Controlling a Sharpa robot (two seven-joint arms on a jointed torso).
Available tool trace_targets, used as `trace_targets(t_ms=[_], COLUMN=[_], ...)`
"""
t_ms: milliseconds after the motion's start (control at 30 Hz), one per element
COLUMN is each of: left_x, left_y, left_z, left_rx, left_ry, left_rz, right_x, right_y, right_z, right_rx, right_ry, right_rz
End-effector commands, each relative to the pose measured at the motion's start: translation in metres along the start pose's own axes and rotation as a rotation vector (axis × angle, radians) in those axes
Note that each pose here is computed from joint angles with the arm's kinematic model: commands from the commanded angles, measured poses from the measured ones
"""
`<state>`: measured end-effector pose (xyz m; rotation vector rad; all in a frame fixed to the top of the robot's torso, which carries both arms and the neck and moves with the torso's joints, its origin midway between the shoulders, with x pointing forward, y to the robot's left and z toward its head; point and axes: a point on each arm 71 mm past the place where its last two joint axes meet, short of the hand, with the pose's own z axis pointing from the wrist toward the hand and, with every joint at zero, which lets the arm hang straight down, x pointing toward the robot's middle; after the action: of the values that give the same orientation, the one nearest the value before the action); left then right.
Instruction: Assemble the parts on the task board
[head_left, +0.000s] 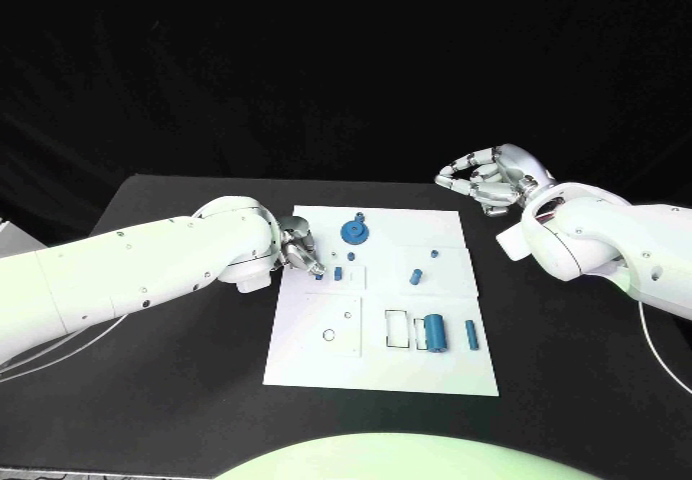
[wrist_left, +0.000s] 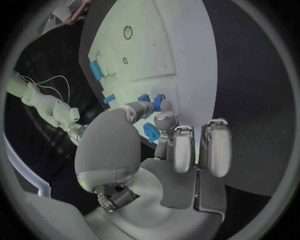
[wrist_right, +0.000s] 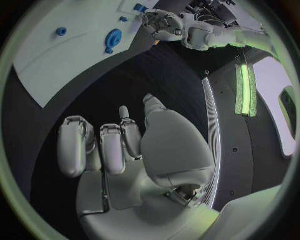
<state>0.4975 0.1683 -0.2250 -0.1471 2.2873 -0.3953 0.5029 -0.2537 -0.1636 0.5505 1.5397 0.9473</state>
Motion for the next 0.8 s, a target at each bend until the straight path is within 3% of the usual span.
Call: trace_targets(t_ms=[33,367,800], left_x=[0.0071,0.0039,0.003], left_y=[-0.0003,-0.0014,0.0005], left_z=[0.0012,-0.0032,-0.0055], left_rx=[0.012,0.048,0.047], left_ry=[0.013,-0.051,-0.071], left_rz=[-0.023,-0.068,-0.047], right_x=[0.0009,0.0008,0.0003], right_y=[0.0017,0.0019,0.0016], right_z=[0.0,-0.0003,-0.0005], right_rx=[-0.019,-0.021,-0.022], right_ry=[0.004,0.002,0.002], right_rz=[-0.007,-0.007,-0.007])
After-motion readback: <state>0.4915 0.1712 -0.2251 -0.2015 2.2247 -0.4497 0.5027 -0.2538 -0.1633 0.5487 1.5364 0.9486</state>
